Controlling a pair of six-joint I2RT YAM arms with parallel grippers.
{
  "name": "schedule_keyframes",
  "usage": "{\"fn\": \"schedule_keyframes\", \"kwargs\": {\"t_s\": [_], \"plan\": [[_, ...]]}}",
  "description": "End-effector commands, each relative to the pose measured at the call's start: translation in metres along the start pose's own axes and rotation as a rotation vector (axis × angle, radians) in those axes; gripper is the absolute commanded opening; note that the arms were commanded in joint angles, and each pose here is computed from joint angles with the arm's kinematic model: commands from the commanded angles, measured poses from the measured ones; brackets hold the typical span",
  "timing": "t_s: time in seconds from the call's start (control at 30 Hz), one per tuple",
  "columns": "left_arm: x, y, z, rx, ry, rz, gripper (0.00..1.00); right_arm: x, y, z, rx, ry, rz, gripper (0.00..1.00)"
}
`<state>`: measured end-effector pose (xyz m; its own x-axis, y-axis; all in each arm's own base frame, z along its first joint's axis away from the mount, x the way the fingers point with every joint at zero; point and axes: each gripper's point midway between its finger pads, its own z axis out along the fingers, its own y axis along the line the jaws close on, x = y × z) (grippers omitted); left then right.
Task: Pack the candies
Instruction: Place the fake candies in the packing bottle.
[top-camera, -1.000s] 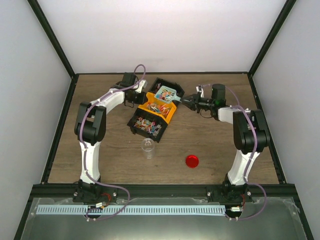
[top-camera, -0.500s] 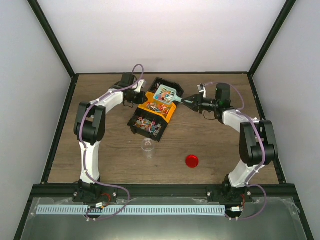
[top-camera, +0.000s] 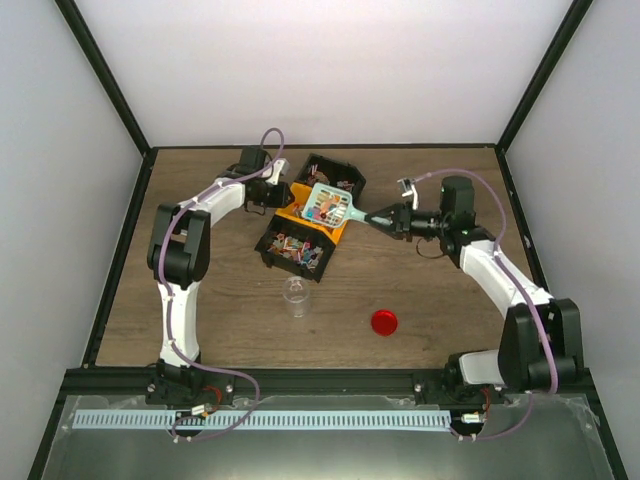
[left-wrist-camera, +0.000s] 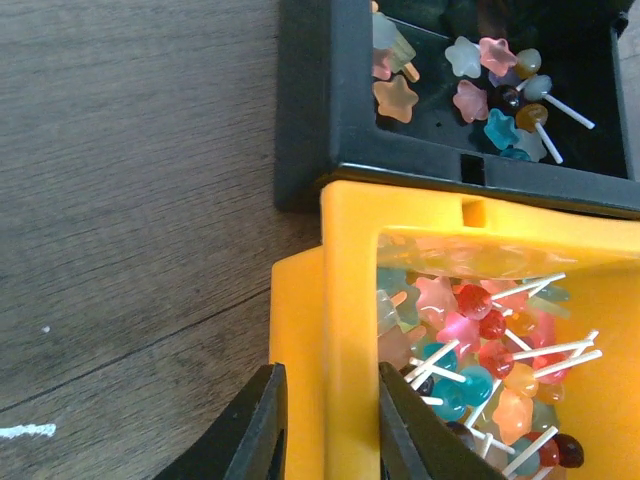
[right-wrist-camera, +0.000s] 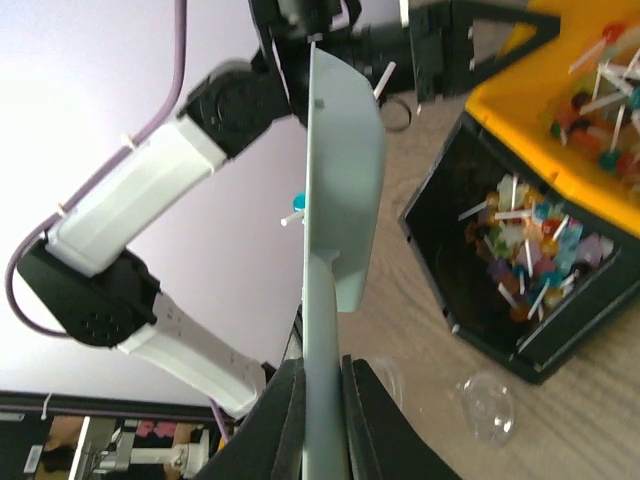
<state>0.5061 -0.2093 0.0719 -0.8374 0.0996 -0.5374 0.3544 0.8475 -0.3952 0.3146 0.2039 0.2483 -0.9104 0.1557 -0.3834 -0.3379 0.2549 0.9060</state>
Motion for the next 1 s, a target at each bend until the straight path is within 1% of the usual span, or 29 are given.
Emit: {"fn": "schedule_keyframes", "kwargs": {"t_s": [0.0,0.1,0.17,0.2,0.27,0.5,0.77,0.97], "plan": [[0.002,0.018,0.005,-0.031,0.008,-0.036,0.27,0.034,0.006,0.0,0.009,0.055,0.015,0.01],[0.002,0.018,0.002,-0.027,0.006,-0.031,0.31,0.05,0.01,0.001,0.011,0.072,0.023,0.01],[-0.001,0.016,-0.001,-0.026,-0.001,-0.023,0.36,0.059,0.011,0.002,0.015,0.086,0.031,0.01],[-0.001,0.015,-0.001,-0.026,-0.002,-0.022,0.39,0.063,0.013,0.002,0.016,0.092,0.031,0.01],[-0.002,0.014,-0.004,-0.025,-0.005,-0.018,0.41,0.069,0.015,0.002,0.021,0.102,0.029,0.01],[-0.006,0.012,-0.01,-0.028,-0.018,-0.01,0.43,0.089,0.018,0.004,0.081,0.158,-0.028,0.01],[-0.008,0.01,-0.013,-0.027,-0.026,-0.009,0.43,0.097,0.027,-0.002,0.106,0.162,-0.074,0.01],[-0.008,0.012,-0.014,-0.038,-0.027,-0.009,0.43,0.106,0.027,0.003,0.191,0.2,-0.107,0.01]]}}
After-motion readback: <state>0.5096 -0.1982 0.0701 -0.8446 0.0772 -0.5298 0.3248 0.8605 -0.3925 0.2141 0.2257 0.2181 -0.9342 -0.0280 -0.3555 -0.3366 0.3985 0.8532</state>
